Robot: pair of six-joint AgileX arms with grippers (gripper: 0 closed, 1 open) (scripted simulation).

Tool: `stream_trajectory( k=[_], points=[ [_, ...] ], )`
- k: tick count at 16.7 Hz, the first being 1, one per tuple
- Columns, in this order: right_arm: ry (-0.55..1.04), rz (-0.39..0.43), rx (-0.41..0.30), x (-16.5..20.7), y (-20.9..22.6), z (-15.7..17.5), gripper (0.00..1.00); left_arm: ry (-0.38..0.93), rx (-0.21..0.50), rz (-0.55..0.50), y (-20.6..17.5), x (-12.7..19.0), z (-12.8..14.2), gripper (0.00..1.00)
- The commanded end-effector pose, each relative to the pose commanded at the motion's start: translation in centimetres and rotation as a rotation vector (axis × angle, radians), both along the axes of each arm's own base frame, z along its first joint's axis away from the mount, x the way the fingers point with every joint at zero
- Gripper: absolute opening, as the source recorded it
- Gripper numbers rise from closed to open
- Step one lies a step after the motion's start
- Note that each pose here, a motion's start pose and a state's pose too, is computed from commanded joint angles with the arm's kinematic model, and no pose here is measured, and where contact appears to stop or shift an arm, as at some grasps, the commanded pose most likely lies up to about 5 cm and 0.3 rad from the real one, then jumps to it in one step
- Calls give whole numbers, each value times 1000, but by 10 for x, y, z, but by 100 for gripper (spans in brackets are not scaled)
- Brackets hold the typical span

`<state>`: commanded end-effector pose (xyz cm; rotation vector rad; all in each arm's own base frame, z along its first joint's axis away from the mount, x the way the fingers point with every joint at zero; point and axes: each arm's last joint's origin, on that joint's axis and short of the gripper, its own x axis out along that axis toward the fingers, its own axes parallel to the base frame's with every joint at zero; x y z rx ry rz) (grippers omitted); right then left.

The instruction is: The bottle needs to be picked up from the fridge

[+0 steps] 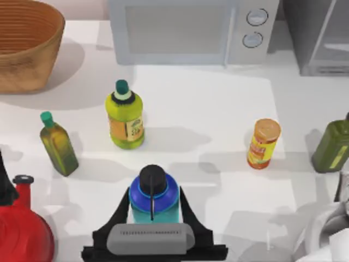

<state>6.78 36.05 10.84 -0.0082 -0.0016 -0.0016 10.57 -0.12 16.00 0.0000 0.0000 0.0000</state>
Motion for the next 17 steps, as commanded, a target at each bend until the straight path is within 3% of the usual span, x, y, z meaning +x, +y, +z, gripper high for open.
stream_trajectory(
  k=[4, 8, 13, 17],
  points=[
    [6, 2, -26, 22, 1, -18, 0, 0, 0, 0, 0, 0, 0, 100],
    [1, 1, 1, 50, 2, -30, 0, 0, 0, 0, 0, 0, 0, 100],
    [-1, 1, 7, 54, 2, -31, 0, 0, 0, 0, 0, 0, 0, 100],
    [-1, 1, 7, 54, 2, -31, 30, 0, 0, 0, 0, 0, 0, 100]
  ],
)
